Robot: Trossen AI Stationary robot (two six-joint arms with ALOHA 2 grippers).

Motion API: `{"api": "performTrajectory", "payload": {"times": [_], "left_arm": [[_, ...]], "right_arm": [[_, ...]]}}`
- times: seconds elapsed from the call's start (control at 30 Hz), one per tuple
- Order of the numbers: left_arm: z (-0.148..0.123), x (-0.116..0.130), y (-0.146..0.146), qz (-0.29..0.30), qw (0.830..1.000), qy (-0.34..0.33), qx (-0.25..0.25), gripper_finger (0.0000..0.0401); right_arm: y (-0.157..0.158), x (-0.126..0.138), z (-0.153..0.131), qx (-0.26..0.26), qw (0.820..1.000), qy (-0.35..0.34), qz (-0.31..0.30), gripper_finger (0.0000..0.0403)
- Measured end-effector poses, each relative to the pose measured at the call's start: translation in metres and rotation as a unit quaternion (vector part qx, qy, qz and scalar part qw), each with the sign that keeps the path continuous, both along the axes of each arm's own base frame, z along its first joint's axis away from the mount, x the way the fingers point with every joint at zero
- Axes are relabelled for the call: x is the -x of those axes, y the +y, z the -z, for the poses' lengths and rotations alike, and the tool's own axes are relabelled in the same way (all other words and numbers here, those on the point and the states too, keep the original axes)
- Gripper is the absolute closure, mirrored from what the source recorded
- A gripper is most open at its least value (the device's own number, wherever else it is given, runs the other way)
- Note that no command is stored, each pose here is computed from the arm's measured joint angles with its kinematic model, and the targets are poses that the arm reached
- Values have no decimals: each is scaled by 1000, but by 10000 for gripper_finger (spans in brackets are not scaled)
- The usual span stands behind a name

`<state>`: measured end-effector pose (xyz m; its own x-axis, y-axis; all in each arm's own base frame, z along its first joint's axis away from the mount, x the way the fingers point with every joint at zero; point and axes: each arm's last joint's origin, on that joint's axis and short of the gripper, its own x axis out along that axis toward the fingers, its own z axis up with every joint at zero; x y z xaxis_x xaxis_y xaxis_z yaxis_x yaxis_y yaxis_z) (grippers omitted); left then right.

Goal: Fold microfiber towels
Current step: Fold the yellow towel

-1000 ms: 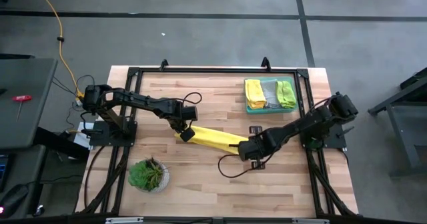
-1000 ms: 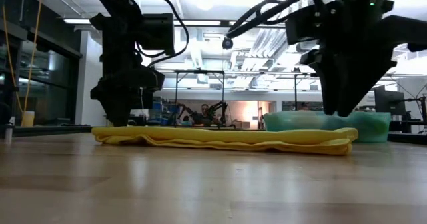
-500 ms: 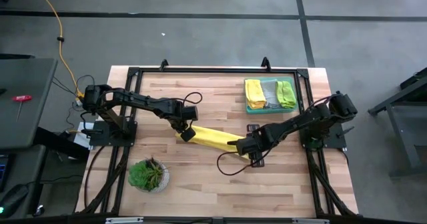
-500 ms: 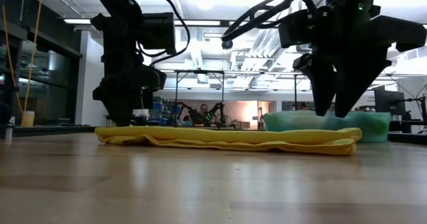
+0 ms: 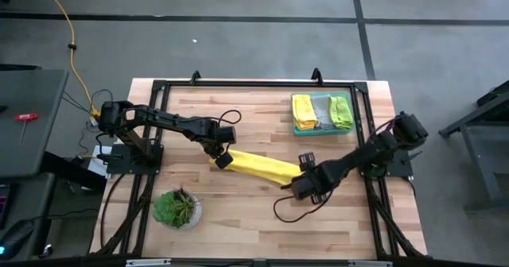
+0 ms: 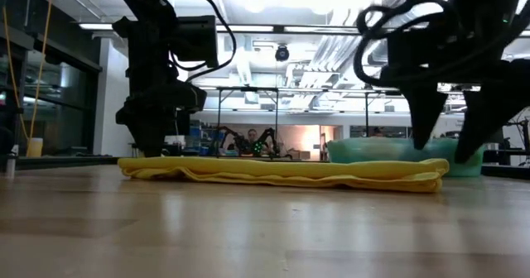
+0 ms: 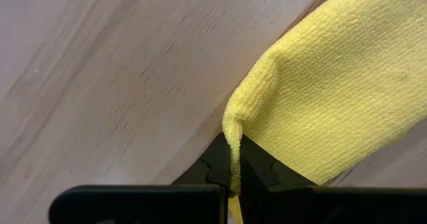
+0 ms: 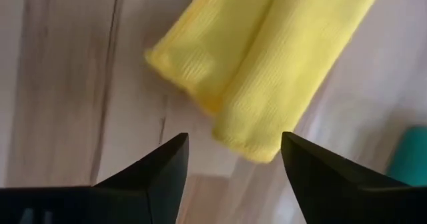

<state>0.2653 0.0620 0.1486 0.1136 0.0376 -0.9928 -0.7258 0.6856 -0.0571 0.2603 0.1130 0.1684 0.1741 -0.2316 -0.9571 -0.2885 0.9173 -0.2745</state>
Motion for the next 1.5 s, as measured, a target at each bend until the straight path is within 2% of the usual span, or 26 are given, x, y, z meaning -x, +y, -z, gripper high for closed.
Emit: {"api": "performTrajectory", "payload": {"times": [0.13, 0.33, 0.57, 0.7, 0.8, 1.03, 1.13, 1.3, 1.5], "left_arm": [[0, 0, 0, 0, 1000, 0, 0, 400], [0, 0, 0, 3, 1000, 0, -1, 400], [0, 0, 0, 4, 1000, 0, -1, 400], [0, 0, 0, 4, 1000, 0, -1, 400], [0, 0, 0, 4, 1000, 0, -1, 400], [0, 0, 0, 7, 1000, 0, -1, 400], [0, 0, 0, 12, 1000, 0, -2, 400], [0, 0, 0, 12, 1000, 1, -2, 400], [0, 0, 0, 19, 1000, 2, -2, 400]], "right_arm": [[5, -1, 1, 29, 999, -24, -7, 174], [7, -3, 14, 20, 1000, 6, -5, 174], [6, -4, 22, 61, 998, 5, 0, 179], [4, -3, 22, 77, 997, 10, 0, 206], [5, -4, 18, 78, 997, 12, 1, 241], [8, -10, 10, 63, 998, -9, 27, 340], [11, -14, 6, 38, 998, -16, 49, 387], [15, -20, 3, -16, 993, -46, 107, 390], [19, -26, 2, -58, 977, -87, 183, 397]]}}
